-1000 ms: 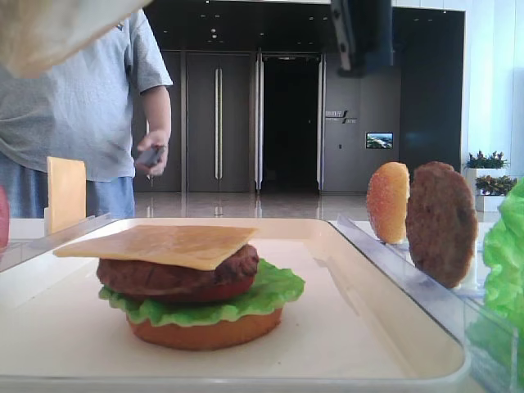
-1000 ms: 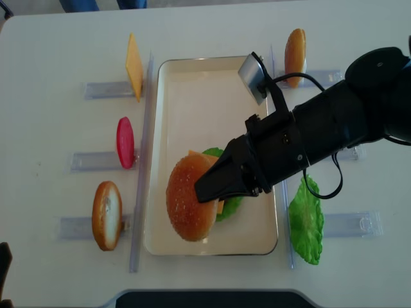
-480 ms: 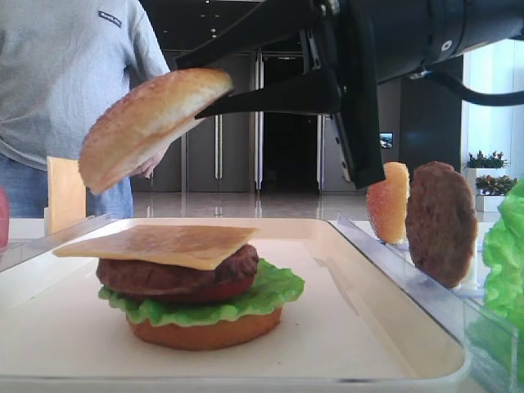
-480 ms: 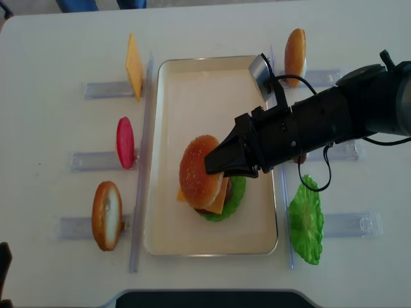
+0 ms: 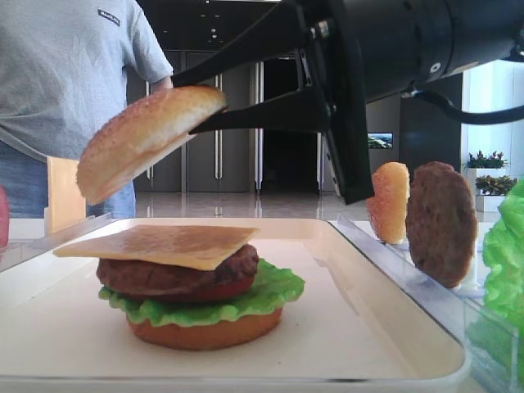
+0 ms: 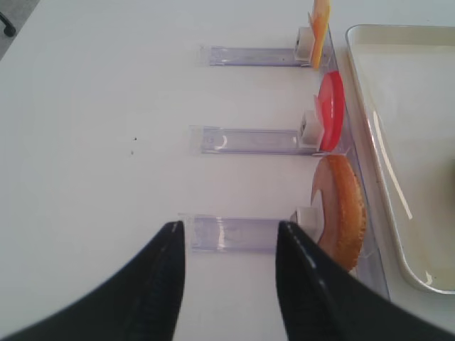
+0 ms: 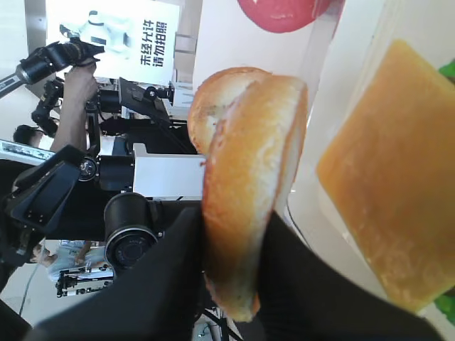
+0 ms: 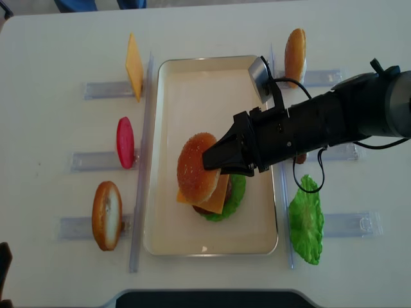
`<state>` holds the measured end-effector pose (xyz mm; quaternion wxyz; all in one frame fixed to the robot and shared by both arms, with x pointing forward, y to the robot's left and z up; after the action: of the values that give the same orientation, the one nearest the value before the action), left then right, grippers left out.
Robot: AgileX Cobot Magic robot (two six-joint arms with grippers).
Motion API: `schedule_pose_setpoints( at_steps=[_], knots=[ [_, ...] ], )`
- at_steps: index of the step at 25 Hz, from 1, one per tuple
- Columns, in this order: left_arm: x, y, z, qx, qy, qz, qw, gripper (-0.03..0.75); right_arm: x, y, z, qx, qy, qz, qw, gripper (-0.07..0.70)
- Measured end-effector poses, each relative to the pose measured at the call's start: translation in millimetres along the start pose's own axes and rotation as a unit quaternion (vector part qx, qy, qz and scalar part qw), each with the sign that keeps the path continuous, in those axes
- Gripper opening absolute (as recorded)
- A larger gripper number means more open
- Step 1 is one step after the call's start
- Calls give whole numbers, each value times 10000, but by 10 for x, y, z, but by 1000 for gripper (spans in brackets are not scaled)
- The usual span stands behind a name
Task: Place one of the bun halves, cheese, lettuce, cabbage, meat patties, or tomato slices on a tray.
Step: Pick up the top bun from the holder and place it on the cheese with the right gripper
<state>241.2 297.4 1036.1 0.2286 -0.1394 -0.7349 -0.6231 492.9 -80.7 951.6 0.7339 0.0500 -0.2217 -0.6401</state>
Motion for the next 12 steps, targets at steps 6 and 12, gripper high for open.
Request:
schedule_pose_setpoints(
  at_steps=[6,12],
  knots=[
    [0,0,0,0,0,0,10000,327,-54,-40,-173,-226,-99,88,9997,199],
    [0,0,0,0,0,0,10000,327,-66,-52,-207,-253,-96,121,9996,199]
  ],
)
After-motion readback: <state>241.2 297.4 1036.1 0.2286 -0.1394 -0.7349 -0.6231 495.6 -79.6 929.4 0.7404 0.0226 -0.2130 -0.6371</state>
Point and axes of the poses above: a point on each arm's last joint axis where the gripper is mounted, x pointing back along that axis away from the gripper, z along the wrist's bending axis when the last joint is at zero, y = z × x, the point moved 1 cm from there along -x, pointing out along that axis toward the gripper, and after that the axes turned 9 degrees about x, right-handed, at the moved point
